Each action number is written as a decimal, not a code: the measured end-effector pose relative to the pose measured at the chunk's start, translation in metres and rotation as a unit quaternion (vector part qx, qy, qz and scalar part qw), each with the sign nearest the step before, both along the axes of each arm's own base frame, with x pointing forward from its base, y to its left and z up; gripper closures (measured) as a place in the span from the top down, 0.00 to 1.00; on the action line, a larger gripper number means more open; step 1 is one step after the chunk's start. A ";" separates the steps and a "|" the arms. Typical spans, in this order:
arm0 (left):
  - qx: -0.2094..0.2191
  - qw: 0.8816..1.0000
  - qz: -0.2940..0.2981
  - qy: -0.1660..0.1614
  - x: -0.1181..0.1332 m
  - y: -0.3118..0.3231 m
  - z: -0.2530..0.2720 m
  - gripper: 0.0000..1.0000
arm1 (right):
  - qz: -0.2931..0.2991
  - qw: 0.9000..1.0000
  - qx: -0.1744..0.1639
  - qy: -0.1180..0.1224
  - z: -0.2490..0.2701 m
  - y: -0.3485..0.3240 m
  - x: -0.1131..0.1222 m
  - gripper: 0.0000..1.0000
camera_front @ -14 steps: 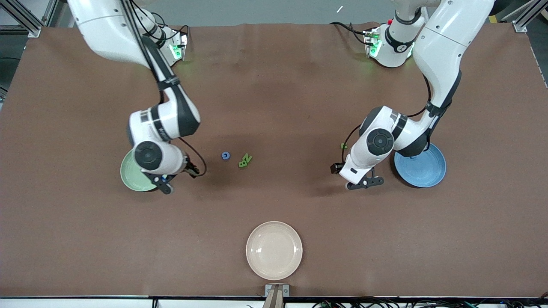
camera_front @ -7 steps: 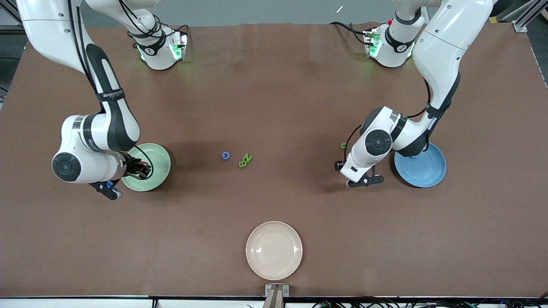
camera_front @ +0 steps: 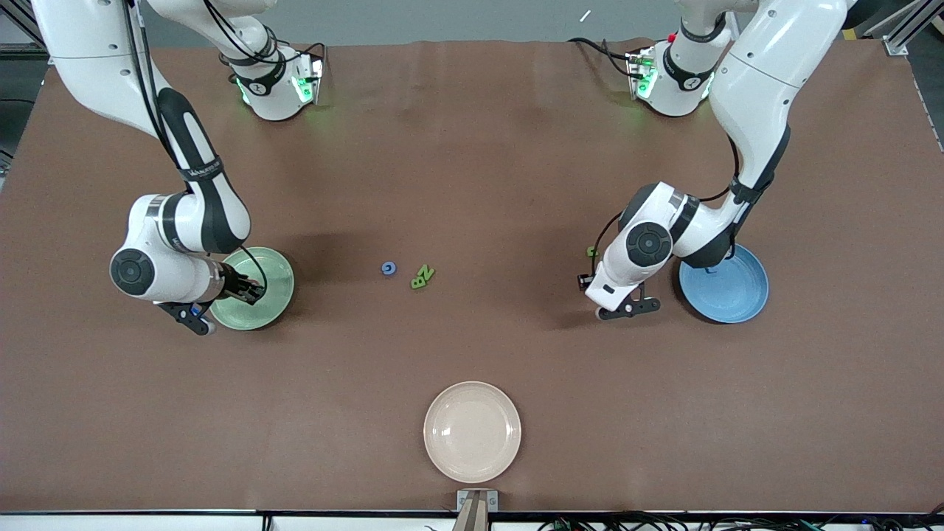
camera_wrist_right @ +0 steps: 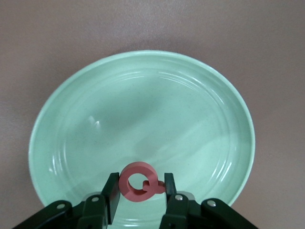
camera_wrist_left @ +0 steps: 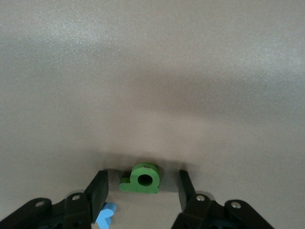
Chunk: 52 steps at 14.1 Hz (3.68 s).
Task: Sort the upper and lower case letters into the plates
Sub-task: 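Release the pink Q onto the green plate with the right gripper, then place the green u in the blue plate while the right gripper reaches G, then grasp the blue G with the right gripper while the left gripper reaches x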
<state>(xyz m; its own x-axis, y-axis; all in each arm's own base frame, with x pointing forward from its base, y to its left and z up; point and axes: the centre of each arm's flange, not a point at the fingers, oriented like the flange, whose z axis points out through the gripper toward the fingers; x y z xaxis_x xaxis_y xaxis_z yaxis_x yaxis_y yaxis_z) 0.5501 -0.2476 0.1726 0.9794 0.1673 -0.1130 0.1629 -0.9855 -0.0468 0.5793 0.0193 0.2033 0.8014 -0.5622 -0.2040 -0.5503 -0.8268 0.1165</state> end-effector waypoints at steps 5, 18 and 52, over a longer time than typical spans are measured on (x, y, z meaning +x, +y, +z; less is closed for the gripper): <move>-0.001 1.000 0.004 -0.001 0.000 -0.002 0.001 0.51 | 0.007 1.000 0.001 -0.008 -0.012 0.009 -0.009 0.42; 0.014 1.000 0.020 -0.005 0.009 0.016 0.024 0.37 | 0.006 1.000 0.011 0.019 0.053 0.028 0.030 1.00; 0.032 0.988 -0.150 0.019 0.004 0.241 0.061 1.00 | -0.257 0.961 -0.063 -0.083 -0.013 0.285 -0.060 1.00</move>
<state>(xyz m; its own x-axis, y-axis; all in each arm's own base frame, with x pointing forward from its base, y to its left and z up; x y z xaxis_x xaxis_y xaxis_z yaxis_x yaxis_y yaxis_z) 0.5540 -0.0063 0.2335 0.9813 -0.1212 -0.1496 -0.1384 -0.9841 -0.1109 0.5189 0.3047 0.1905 0.4261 -0.9047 -0.0023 -0.9021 -0.4251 0.0739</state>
